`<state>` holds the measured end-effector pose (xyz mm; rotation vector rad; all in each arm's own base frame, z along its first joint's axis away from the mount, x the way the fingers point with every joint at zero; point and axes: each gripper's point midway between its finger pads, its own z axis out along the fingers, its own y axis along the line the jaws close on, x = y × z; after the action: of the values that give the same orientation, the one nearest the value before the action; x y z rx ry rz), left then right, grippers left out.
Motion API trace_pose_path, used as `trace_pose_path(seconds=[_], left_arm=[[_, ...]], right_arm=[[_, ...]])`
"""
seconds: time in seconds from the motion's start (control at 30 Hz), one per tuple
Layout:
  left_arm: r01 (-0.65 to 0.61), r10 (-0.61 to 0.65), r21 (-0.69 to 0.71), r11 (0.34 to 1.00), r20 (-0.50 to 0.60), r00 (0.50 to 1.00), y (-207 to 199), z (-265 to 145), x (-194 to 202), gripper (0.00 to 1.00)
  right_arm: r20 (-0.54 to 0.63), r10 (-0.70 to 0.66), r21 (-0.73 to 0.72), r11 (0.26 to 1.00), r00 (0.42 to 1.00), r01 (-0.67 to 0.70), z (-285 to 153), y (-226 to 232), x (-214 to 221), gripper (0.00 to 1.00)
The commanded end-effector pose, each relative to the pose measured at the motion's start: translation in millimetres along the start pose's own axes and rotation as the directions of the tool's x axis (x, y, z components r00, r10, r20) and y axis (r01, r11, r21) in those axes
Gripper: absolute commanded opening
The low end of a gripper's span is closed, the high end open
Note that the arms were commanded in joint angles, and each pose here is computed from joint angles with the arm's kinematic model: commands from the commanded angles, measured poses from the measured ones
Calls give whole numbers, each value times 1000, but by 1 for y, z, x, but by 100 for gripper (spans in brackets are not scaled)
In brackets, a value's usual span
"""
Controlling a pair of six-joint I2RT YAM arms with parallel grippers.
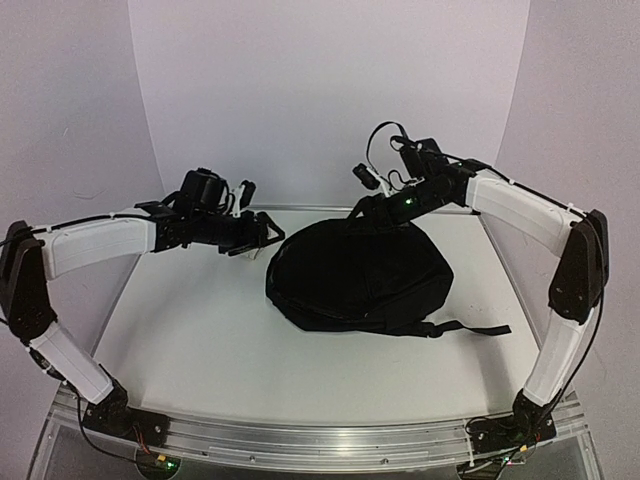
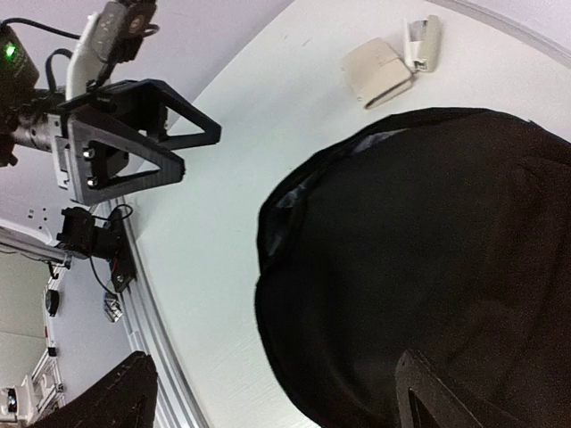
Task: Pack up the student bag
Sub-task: Zip the student bag at the center of the board.
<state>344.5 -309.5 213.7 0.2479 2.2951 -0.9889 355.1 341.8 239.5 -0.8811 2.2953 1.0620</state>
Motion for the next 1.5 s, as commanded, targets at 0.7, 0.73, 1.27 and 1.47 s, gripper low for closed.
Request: trace_pose_path(seconds=[0.7, 0.73, 1.27, 1.47], left_arm=[[-445, 220, -388, 807, -501, 837, 71, 85, 121, 58], [-447, 229, -403, 799, -483, 845, 70, 87, 114, 59], [-346, 236, -480, 806, -275, 932, 55, 111, 41, 56], [-198, 81, -498, 844, -247, 966, 83, 89, 44, 64]], right_arm=[[-177, 188, 366, 924, 966, -113, -31, -128, 121, 67], [-177, 189, 368, 923, 966, -113, -31, -128, 121, 67], [-172, 176, 383, 919, 969, -99, -38, -128, 119, 67], [-184, 182, 384, 918, 966, -100, -35, -131, 124, 67]])
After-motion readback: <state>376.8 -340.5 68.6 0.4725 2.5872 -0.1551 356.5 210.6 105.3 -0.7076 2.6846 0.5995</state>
